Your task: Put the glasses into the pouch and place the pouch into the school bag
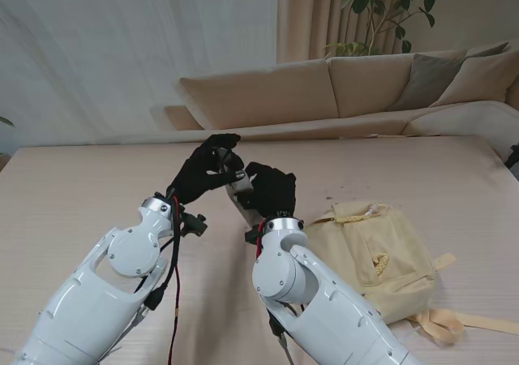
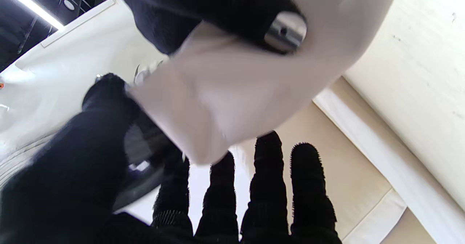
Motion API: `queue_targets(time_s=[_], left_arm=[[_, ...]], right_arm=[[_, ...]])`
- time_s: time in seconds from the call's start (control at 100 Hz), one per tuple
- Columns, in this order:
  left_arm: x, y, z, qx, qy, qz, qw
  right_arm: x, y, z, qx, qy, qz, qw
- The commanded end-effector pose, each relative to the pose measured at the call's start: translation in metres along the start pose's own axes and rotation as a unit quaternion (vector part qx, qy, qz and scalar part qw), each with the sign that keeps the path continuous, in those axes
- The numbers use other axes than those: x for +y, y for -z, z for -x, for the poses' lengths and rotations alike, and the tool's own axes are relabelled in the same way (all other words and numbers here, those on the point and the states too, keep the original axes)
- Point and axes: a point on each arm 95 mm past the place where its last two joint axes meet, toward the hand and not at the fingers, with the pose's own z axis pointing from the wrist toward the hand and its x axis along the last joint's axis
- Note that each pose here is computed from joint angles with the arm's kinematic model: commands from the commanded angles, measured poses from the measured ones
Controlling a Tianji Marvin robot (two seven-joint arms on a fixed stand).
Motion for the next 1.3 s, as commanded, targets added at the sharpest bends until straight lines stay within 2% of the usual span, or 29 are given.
queue_targets(time_s=[0.0,0.15,0.29,0.38,0.53,0.63,0.72,0.78,0.97,1.29], left_arm=[[0.0,-0.001,-0.009,0.013,0.012,-0.012,0.9998],[-0.002,-0.002,-0.012,0.018,0.007,-0.018,0.9996],[-0.01,0.004,-0.019,0.036,-0.032,-0.057,0.9972],[-0.017,0.008,-0.028,0.043,-0.053,-0.075,0.9948],[-0.033,0.015,-0.038,0.06,-0.125,-0.049,0.9892],[-0.041,0.021,-0.044,0.058,-0.143,0.013,0.9879],[-0.048,0.026,-0.047,0.053,-0.173,0.058,0.9817],[-0.05,0.027,-0.048,0.055,-0.191,0.058,0.9783],[-0.052,0.026,-0.05,0.072,-0.209,0.063,0.9733],[-0.056,0.029,-0.052,0.077,-0.247,0.093,0.9613]], right_arm=[[-0.003,0.003,-0.003,0.0,-0.011,-0.007,0.9999],[-0.003,0.006,-0.004,-0.013,-0.049,-0.001,0.9987],[-0.001,0.005,-0.002,-0.005,-0.043,0.002,0.9991],[0.002,0.005,0.0,-0.005,-0.039,-0.008,0.9992],[0.005,0.005,0.004,-0.003,-0.026,-0.025,0.9993],[0.005,0.005,0.005,-0.004,-0.024,-0.032,0.9992],[0.006,0.005,0.005,-0.003,-0.023,-0.038,0.999],[0.006,0.005,0.005,0.001,-0.02,-0.044,0.9989],[0.006,0.007,0.004,0.01,-0.01,-0.061,0.9981],[0.012,0.006,0.004,0.011,-0.014,-0.081,0.9965]])
